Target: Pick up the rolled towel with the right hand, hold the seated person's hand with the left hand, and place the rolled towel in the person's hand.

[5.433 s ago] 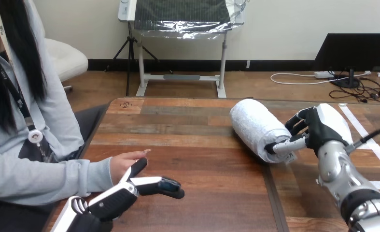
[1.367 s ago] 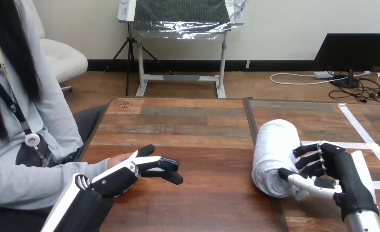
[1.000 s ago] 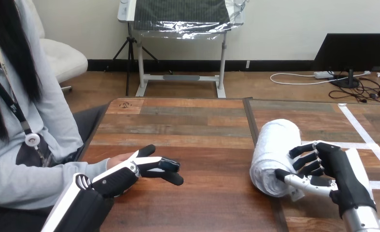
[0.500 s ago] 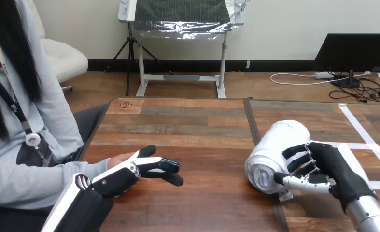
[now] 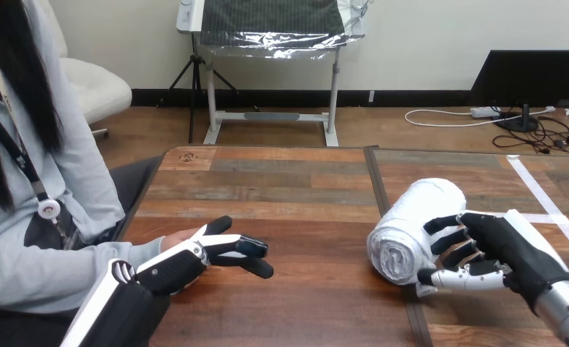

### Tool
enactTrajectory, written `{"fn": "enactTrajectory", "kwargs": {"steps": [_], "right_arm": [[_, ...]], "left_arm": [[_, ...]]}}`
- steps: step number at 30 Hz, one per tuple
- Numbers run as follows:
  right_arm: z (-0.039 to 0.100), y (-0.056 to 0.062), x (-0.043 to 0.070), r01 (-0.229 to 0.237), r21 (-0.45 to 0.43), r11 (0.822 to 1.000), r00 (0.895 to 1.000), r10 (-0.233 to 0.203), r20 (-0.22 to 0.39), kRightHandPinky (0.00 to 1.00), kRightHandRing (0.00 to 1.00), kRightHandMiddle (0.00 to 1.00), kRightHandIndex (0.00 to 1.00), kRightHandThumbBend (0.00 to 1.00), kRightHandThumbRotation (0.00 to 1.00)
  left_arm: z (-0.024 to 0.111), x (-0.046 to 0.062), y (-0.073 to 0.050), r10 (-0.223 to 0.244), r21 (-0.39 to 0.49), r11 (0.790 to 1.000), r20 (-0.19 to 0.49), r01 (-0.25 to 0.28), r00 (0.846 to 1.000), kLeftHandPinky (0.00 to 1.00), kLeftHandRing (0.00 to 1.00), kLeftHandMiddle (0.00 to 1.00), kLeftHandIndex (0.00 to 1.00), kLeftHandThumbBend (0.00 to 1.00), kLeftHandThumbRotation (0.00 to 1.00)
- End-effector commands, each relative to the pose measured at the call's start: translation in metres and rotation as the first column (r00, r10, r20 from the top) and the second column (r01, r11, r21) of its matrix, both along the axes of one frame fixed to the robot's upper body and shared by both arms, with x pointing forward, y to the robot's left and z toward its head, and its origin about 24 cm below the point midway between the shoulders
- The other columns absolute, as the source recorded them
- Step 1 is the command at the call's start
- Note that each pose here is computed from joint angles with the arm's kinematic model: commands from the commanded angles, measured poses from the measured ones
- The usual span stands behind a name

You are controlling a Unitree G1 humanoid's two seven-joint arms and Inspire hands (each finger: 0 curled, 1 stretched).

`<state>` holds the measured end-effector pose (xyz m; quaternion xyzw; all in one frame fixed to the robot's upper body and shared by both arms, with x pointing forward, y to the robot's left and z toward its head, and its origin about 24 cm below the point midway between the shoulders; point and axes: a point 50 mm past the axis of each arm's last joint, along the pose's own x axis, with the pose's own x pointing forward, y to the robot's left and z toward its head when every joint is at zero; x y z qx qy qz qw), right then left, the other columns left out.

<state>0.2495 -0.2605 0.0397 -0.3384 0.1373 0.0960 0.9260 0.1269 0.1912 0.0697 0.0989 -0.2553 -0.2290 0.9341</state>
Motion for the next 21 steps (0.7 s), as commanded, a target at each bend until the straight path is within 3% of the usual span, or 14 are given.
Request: {"fn": "enactTrajectory", "kwargs": {"steps": [1, 7, 14, 21], "right_arm": [[0.029, 0.001, 0.006, -0.081, -0.049, 0.996, 0.995, 0.083, 0.05, 0.63, 0.72, 0.76, 0.81, 0.73, 0.12], [0.043, -0.004, 0.005, -0.173, -0.066, 0.983, 0.985, 0.173, -0.002, 0.71, 0.81, 0.83, 0.88, 0.72, 0.17], [0.061, -0.011, 0.004, -0.315, -0.081, 0.946, 0.949, 0.315, -0.02, 0.75, 0.84, 0.87, 0.91, 0.72, 0.18], [0.079, -0.017, 0.005, -0.396, -0.063, 0.916, 0.918, 0.397, 0.007, 0.76, 0.83, 0.85, 0.91, 0.74, 0.16]], "left_arm": [[0.009, 0.009, -0.002, -0.017, -0.02, 1.0, 0.049, 0.018, 0.999, 0.96, 0.71, 0.68, 0.73, 0.87, 0.52], [0.009, 0.011, -0.003, -0.016, -0.021, 1.0, 0.065, 0.018, 0.998, 0.96, 0.7, 0.68, 0.73, 0.86, 0.53], [0.009, 0.012, -0.004, -0.01, -0.033, 0.999, 0.069, 0.012, 0.998, 0.96, 0.7, 0.67, 0.72, 0.86, 0.53], [0.008, 0.014, -0.006, -0.014, -0.036, 0.999, 0.069, 0.016, 0.998, 0.96, 0.7, 0.67, 0.72, 0.86, 0.51]]}}
